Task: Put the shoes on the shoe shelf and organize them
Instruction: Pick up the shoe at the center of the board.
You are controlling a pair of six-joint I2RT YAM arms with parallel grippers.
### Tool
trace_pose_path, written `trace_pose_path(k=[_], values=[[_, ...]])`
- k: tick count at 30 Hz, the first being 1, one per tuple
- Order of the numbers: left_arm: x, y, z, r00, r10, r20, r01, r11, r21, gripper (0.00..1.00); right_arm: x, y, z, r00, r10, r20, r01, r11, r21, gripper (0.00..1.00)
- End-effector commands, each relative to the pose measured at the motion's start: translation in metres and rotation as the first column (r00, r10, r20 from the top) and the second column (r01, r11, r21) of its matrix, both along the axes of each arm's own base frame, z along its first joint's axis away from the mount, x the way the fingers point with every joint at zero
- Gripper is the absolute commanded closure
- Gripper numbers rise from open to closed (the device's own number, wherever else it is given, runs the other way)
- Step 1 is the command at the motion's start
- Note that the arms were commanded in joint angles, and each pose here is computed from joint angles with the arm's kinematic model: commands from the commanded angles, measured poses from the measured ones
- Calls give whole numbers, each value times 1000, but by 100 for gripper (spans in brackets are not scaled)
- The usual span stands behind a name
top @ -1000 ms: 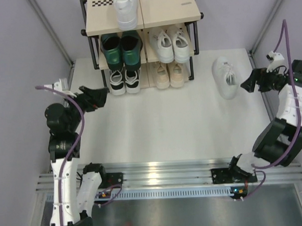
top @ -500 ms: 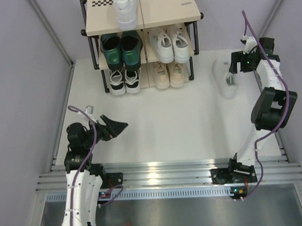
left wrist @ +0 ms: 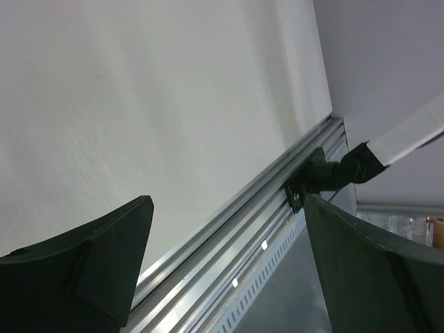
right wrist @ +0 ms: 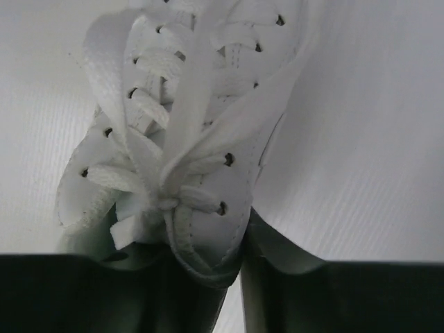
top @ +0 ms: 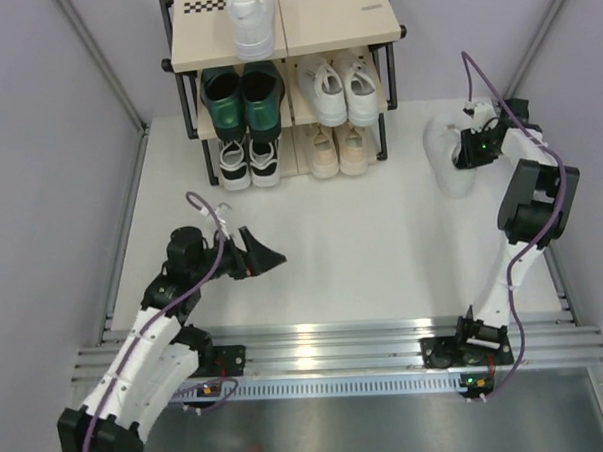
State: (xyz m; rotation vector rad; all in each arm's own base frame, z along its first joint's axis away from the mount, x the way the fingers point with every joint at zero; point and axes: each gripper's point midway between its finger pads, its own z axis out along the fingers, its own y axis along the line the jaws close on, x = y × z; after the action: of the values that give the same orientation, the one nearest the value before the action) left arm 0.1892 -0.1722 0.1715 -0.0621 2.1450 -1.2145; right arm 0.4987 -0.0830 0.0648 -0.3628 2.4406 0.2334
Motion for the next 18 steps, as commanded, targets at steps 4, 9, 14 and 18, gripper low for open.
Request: trace_pose_path(k=[4, 9, 14, 18], values=[[10, -77, 16, 994, -32, 106, 46, 990, -133, 5, 4, 15, 43, 983, 70, 167, -78, 996, 42, 100], [11, -116, 26, 989, 22, 148, 21, 960, -280, 4, -60, 38, 93, 972, 97, 216, -140, 971, 193, 100], [9, -154, 47, 973, 21, 230, 57, 943, -328, 2, -148, 87, 118, 952, 207, 226, -272, 910, 312, 100], [19, -189, 57, 972, 39, 232, 55, 921, -385, 2, -203, 131, 134, 876, 357, 324, -453, 838, 302, 100]])
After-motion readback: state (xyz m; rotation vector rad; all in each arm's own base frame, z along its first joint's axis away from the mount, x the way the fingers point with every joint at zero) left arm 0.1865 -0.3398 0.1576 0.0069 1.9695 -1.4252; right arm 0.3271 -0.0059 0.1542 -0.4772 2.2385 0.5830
